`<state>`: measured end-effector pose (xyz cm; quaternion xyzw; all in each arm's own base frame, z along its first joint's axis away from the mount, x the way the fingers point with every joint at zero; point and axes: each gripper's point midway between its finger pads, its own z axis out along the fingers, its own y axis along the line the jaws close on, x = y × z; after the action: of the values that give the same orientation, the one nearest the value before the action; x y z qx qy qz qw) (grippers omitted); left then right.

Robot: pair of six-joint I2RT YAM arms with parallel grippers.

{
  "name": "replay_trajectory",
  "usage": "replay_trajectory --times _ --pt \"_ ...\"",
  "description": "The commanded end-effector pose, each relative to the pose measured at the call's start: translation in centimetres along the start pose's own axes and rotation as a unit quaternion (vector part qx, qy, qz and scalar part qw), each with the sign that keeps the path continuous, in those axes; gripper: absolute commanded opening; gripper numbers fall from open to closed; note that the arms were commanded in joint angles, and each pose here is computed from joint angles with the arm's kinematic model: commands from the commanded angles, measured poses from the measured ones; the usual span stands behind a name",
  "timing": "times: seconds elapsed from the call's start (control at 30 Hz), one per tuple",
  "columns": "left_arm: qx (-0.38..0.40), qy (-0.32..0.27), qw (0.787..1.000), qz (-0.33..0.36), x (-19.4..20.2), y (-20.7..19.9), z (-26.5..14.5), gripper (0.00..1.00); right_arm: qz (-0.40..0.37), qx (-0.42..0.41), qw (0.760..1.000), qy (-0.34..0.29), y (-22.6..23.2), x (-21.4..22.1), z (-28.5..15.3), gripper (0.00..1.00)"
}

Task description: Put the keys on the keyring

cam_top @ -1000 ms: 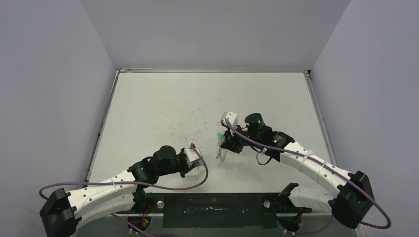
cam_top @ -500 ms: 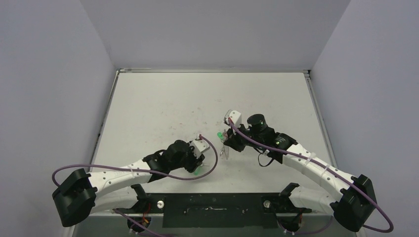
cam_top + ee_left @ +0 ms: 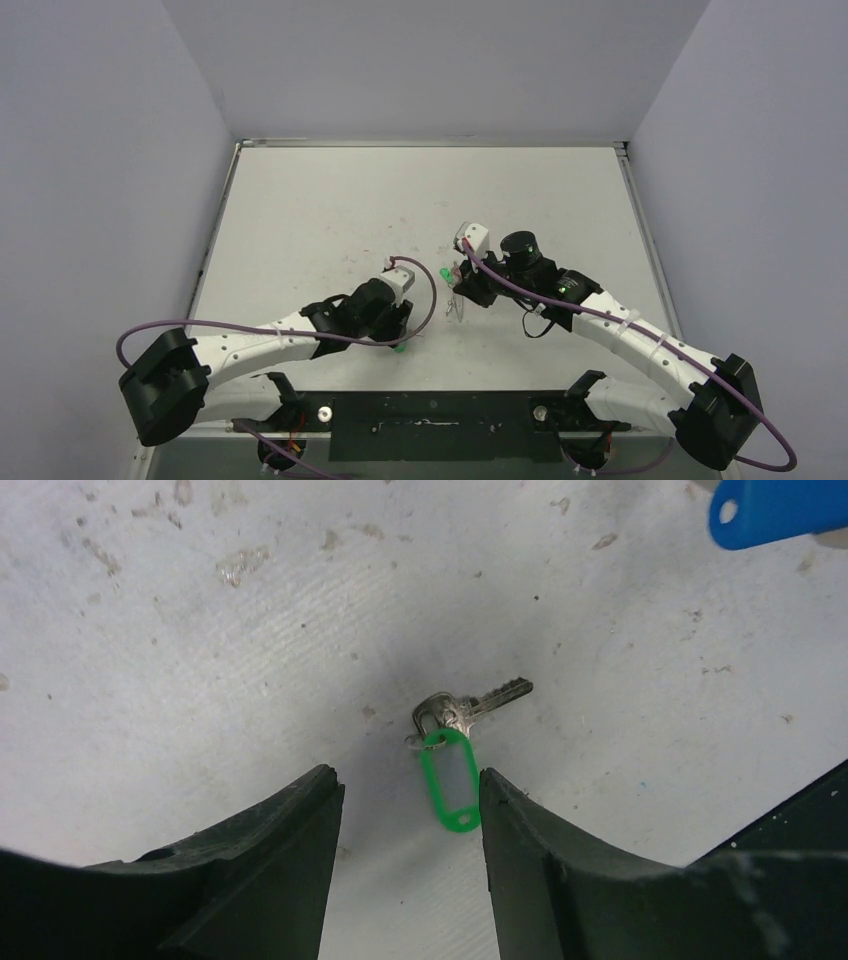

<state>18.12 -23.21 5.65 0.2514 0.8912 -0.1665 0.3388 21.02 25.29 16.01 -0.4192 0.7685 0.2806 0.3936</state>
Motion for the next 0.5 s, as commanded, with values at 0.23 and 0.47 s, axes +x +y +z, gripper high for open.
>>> replay_trajectory --times 0.23,0.47 --pt "-0.015 -0.002 0.976 -0.219 0.4 -0.7 0.8 0.53 0.004 0.0 1.0 -0.011 0.0 -0.6 0.2 0.0" --pt "-0.051 0.002 0.949 -0.31 0.3 -0.1 1.3 0.48 0.007 -0.004 1.0 -0.005 0.2 -0.3 0.4 0.0"
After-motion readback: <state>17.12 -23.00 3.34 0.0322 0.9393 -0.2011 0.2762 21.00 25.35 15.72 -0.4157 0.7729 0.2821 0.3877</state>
